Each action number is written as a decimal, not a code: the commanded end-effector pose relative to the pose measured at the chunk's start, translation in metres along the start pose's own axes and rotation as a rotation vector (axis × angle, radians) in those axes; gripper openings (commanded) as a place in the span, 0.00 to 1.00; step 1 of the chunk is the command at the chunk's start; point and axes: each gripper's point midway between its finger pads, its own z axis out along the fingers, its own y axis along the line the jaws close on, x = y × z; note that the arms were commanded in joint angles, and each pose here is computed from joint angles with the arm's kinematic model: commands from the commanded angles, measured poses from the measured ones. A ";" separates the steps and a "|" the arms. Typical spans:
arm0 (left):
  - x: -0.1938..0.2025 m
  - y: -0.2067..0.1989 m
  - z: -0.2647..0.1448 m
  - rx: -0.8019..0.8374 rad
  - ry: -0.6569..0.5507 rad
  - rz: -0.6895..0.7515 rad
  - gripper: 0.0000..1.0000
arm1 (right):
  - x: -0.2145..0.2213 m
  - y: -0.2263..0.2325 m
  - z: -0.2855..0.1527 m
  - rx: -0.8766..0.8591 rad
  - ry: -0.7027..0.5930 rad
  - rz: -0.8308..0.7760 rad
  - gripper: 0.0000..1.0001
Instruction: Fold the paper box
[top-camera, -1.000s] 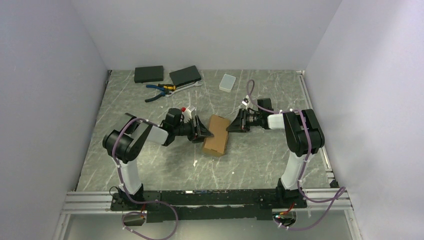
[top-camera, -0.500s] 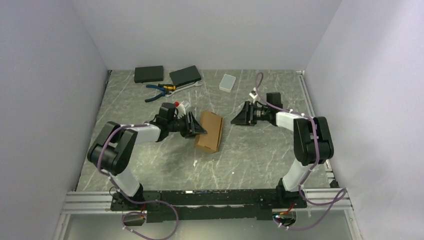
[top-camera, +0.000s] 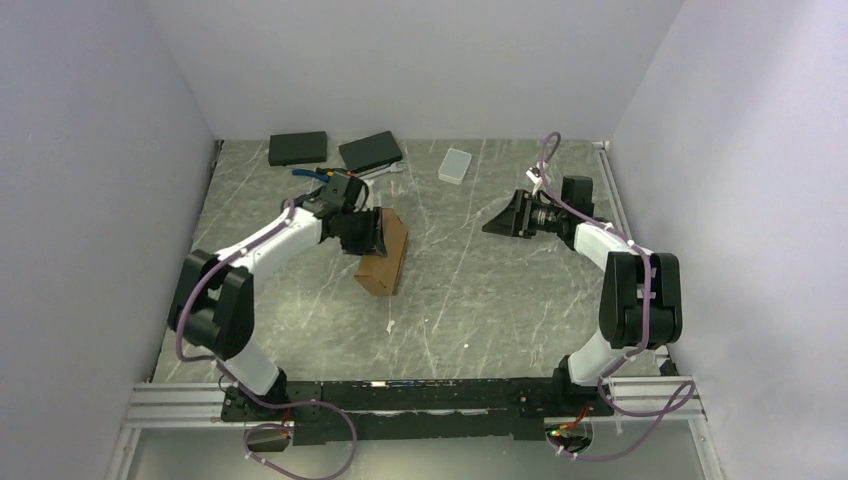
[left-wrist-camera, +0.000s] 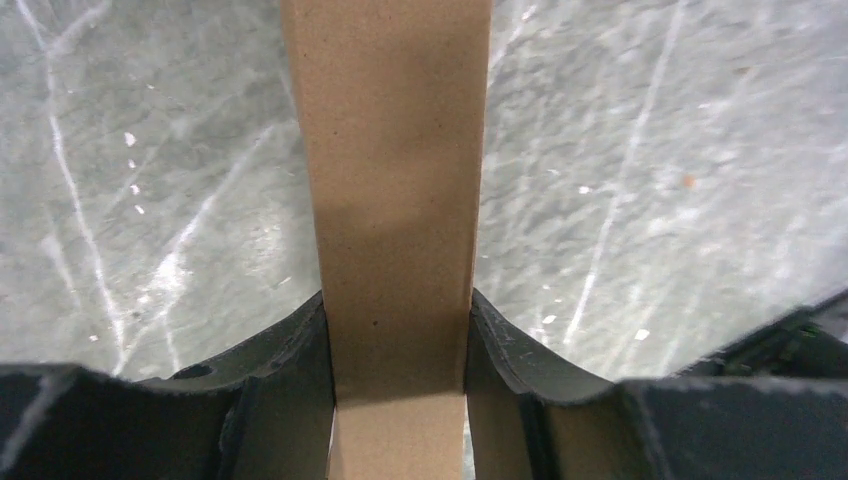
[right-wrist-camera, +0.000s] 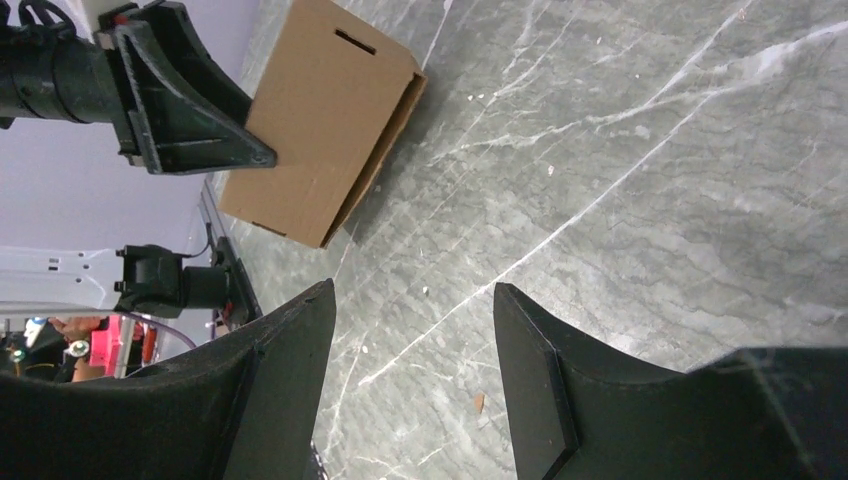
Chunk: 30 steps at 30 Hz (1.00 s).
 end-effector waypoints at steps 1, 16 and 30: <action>0.013 0.016 -0.001 -0.221 0.105 0.125 0.45 | -0.018 0.015 -0.009 -0.028 -0.039 -0.081 0.63; 0.052 0.007 0.048 -0.473 0.235 0.346 0.48 | -0.019 0.017 -0.012 -0.041 -0.044 -0.084 0.63; 0.008 -0.057 0.000 -0.266 -0.001 0.275 0.80 | -0.020 0.021 -0.014 -0.048 -0.048 -0.101 0.64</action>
